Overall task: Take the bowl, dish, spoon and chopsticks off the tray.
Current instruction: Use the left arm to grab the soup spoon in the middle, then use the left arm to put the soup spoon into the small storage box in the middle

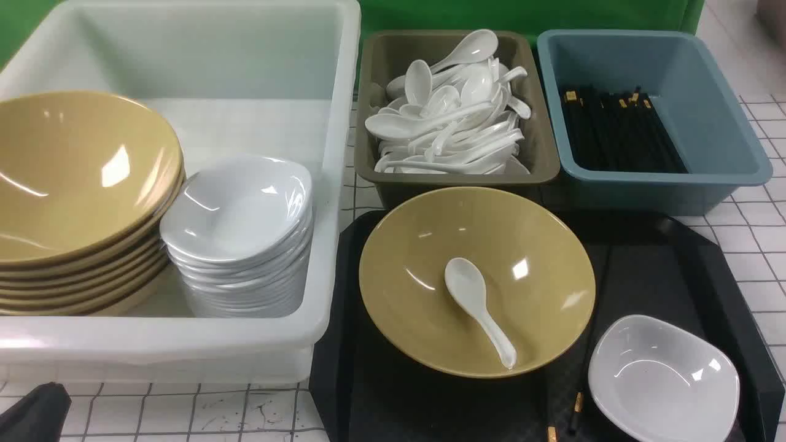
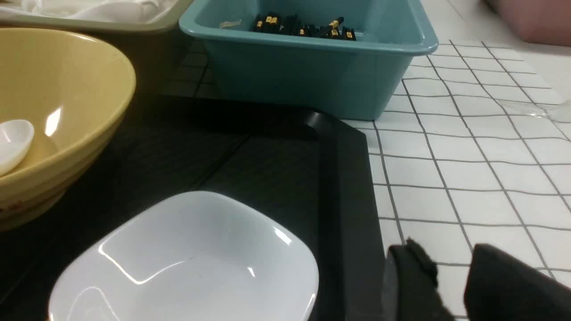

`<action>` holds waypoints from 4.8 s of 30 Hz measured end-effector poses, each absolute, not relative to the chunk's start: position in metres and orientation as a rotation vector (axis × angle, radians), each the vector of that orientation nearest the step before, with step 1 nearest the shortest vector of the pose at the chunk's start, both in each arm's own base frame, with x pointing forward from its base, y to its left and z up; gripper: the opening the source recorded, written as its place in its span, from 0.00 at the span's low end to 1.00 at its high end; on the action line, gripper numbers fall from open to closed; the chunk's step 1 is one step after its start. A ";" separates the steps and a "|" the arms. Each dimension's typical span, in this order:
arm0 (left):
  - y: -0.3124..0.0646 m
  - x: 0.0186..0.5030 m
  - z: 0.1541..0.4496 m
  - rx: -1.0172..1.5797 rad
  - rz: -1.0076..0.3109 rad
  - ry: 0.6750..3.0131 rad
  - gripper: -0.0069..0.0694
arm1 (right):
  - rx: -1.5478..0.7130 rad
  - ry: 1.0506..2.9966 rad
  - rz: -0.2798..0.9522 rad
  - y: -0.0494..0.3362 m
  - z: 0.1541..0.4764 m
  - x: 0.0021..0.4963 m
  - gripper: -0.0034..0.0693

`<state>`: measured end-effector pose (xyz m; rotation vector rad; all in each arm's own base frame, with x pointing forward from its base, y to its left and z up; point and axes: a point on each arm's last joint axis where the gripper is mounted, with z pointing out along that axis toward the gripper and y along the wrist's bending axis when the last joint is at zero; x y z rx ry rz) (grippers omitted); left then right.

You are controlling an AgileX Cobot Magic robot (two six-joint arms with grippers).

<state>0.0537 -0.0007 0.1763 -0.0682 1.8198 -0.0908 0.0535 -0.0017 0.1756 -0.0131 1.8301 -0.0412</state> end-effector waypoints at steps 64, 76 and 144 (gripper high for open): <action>-0.002 0.032 0.381 0.080 0.039 1.033 0.07 | 0.062 1.136 0.091 0.000 0.314 0.032 0.11; -0.060 0.170 0.403 0.392 -0.401 2.179 0.08 | -0.060 2.070 -0.038 0.000 0.296 0.084 0.10; -0.273 0.446 0.233 1.248 0.165 1.746 0.63 | -0.282 2.164 0.139 0.021 0.257 0.095 0.11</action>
